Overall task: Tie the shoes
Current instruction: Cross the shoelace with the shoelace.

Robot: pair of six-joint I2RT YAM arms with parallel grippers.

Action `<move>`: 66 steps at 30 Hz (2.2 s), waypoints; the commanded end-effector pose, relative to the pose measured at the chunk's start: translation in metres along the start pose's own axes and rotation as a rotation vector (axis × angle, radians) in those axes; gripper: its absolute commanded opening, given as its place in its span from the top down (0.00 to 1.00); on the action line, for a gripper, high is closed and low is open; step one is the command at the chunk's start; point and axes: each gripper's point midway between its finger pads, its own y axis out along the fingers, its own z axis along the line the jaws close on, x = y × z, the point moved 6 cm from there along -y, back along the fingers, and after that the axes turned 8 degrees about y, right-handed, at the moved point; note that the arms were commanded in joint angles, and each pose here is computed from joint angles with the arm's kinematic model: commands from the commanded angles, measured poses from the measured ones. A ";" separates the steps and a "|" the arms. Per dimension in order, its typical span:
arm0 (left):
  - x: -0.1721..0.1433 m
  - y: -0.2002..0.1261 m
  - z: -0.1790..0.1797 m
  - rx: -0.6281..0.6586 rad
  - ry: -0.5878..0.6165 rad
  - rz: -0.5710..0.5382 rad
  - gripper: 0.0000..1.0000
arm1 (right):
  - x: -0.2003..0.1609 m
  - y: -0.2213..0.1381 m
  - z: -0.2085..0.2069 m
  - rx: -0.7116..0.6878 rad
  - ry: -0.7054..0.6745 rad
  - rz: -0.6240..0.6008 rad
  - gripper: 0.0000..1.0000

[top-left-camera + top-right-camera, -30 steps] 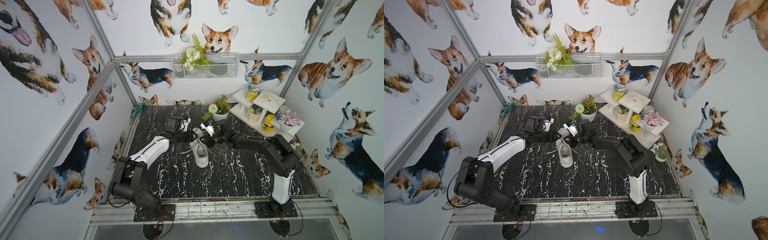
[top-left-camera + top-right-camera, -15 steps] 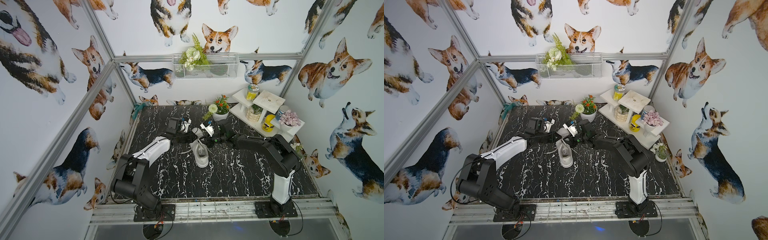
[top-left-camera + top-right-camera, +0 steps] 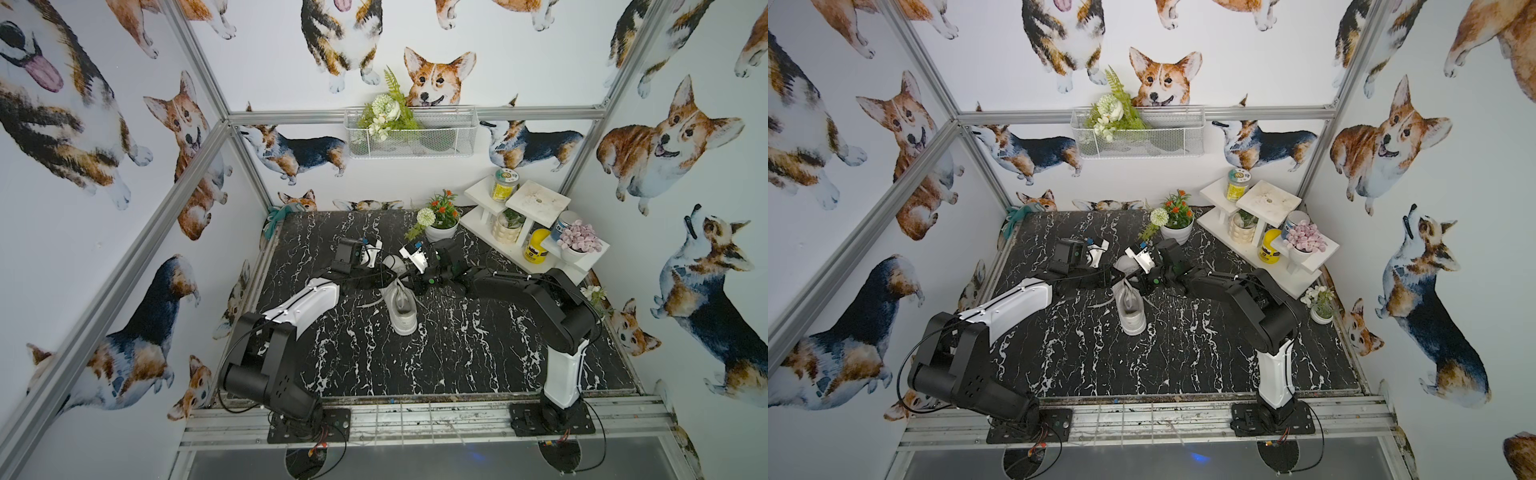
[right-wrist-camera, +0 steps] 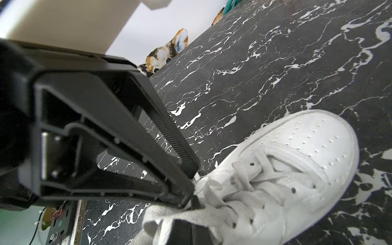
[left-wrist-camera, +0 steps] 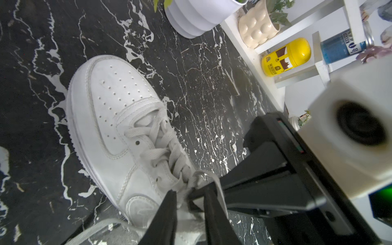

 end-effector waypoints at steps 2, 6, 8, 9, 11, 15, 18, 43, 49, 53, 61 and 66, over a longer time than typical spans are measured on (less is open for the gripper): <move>0.003 -0.001 -0.010 -0.044 0.008 -0.012 0.70 | 0.000 0.002 0.000 -0.011 -0.010 0.004 1.00; 0.000 0.004 -0.009 -0.045 0.005 0.004 0.70 | 0.000 0.002 0.001 -0.009 -0.010 0.005 1.00; -0.002 0.006 -0.008 -0.043 0.003 0.009 0.70 | 0.001 0.002 0.001 -0.009 -0.011 0.003 1.00; -0.003 0.007 -0.007 -0.043 0.001 0.011 0.70 | 0.001 0.002 0.001 -0.008 -0.011 0.004 1.00; -0.004 0.008 -0.006 -0.039 0.000 0.015 0.70 | 0.001 0.002 0.002 -0.009 -0.013 0.002 1.00; -0.007 0.009 -0.004 -0.032 -0.002 0.023 0.71 | 0.002 0.002 0.002 -0.008 -0.014 0.002 1.00; -0.009 0.007 -0.002 -0.010 0.000 0.028 0.71 | 0.001 0.002 0.001 -0.011 -0.012 0.003 1.00; -0.025 0.015 -0.009 -0.081 -0.042 0.056 0.73 | 0.003 0.002 0.004 0.001 -0.008 -0.013 1.00; -0.027 0.012 -0.010 -0.081 -0.072 0.052 0.72 | 0.002 0.001 0.004 0.000 -0.002 -0.019 1.00; -0.028 0.011 -0.012 -0.103 -0.103 0.048 0.72 | 0.002 0.000 0.004 0.001 0.000 -0.021 1.00; -0.028 0.012 -0.015 -0.140 -0.120 0.048 0.80 | 0.004 0.001 0.006 0.011 0.000 -0.030 1.00; -0.029 0.013 -0.015 -0.140 -0.121 0.053 0.89 | 0.004 0.001 0.006 0.008 0.002 -0.030 1.00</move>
